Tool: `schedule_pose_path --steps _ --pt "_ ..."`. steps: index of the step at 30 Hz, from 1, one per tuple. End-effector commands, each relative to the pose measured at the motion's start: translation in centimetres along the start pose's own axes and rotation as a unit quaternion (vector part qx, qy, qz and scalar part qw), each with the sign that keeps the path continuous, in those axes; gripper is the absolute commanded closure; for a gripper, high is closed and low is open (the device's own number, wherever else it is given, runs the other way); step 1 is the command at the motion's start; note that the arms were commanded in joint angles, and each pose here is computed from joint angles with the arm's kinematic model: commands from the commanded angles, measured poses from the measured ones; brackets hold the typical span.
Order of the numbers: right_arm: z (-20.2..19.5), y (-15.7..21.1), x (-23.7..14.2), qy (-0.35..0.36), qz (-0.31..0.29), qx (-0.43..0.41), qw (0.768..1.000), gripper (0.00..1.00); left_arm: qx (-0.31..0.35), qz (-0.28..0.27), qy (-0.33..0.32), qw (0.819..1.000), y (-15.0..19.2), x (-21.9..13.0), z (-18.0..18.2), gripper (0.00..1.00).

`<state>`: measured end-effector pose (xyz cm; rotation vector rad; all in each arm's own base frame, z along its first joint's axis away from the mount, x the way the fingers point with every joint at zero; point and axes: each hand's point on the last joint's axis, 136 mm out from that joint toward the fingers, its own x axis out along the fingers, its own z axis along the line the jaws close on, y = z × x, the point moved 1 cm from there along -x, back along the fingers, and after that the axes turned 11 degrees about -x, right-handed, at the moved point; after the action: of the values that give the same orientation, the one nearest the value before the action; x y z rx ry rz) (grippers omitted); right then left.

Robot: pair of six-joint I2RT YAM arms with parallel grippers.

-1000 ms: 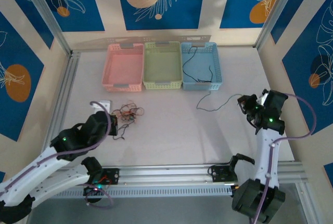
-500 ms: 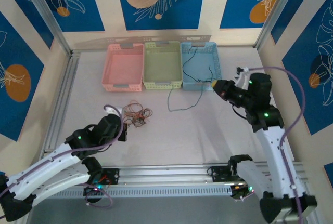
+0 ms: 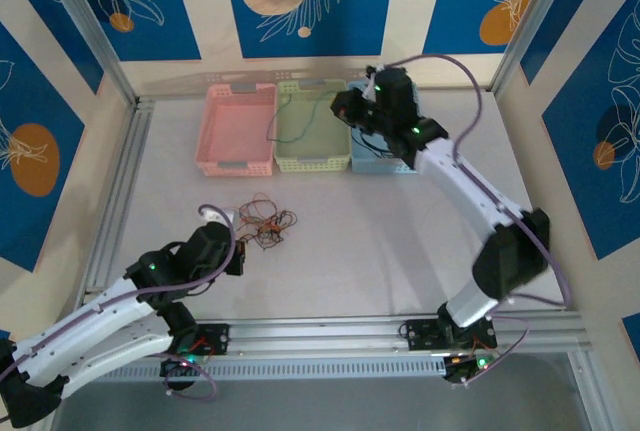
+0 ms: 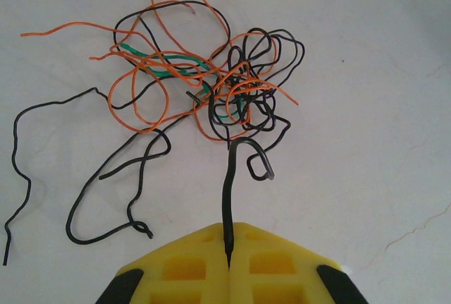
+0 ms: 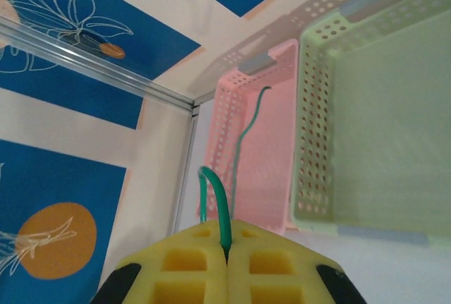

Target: Untangle the cables

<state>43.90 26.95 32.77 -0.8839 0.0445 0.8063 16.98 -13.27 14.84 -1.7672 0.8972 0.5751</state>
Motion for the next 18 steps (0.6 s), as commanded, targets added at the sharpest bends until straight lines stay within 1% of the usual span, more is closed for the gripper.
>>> schedule_pose_path --steps 1,6,10,12,15,18 --pt "1.3 -2.4 3.2 -0.001 -0.038 0.011 0.999 1.0 -0.009 -0.006 -0.023 1.0 0.1 0.3 1.0 1.0" --pt "2.0 -2.0 10.2 0.009 -0.027 0.001 1.0 1.0 -0.018 -0.016 -0.026 0.999 0.0 0.0 1.6 1.0" --pt "2.3 -0.3 15.1 0.038 -0.019 -0.03 0.999 1.0 -0.02 -0.016 -0.025 0.999 0.1 -0.2 1.7 1.0" --pt "2.3 0.4 16.8 0.051 -0.021 -0.039 0.998 1.0 -0.02 -0.013 -0.022 0.999 0.2 -0.1 1.6 1.0" --pt "2.1 1.1 18.2 0.088 -0.044 -0.057 0.993 1.0 -0.018 -0.012 -0.021 1.0 0.3 -0.1 1.6 1.0" --pt "2.2 1.9 19.4 0.092 -0.062 -0.064 0.992 1.0 -0.019 -0.013 -0.021 1.0 0.3 -0.1 1.7 1.0"
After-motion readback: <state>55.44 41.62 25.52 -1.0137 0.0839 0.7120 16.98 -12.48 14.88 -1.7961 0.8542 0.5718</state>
